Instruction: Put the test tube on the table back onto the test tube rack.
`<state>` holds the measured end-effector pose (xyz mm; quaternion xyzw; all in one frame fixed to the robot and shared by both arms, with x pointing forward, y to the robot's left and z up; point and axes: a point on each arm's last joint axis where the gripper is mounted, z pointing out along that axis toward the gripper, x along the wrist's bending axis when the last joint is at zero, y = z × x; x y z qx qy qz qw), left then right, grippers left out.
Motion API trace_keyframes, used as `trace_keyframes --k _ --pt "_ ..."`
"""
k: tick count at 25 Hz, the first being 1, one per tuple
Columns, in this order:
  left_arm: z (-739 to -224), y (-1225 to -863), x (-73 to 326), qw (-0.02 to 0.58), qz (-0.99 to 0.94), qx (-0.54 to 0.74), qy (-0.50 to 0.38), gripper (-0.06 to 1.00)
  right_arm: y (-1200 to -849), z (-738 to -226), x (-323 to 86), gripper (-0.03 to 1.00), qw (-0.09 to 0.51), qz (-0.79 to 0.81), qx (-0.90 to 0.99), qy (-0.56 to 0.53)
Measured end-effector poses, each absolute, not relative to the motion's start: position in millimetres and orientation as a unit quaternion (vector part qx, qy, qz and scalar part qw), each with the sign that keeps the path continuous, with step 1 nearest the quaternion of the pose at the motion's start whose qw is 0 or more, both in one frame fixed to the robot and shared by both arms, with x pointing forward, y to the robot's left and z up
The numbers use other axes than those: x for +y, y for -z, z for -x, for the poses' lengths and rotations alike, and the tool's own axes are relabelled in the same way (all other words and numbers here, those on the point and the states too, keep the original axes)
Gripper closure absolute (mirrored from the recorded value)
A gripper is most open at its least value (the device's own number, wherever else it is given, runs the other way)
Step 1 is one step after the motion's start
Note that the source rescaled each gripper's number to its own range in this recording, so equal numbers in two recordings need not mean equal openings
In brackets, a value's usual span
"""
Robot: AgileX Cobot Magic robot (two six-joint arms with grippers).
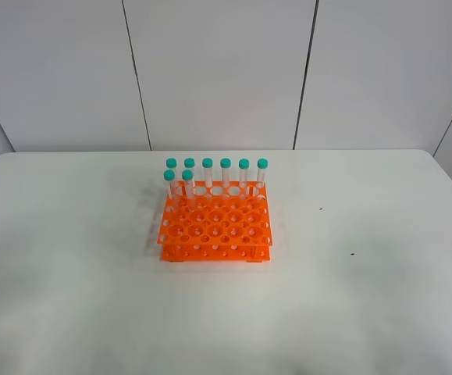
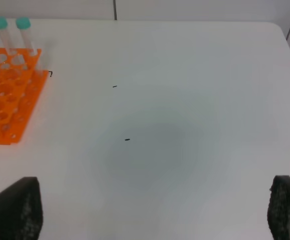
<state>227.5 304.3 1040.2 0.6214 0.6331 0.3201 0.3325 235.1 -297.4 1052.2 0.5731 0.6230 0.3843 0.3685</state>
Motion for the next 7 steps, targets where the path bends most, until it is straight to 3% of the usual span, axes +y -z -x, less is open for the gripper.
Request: trace_keyframes --k 7 --pt "-227.5 -1040.2 304.3 0.332 -0.621 0.633 -0.320 -0.05 -1052.2 -235.1 -297.4 -0.03 0.368 -0.573 0.623 -0.384"
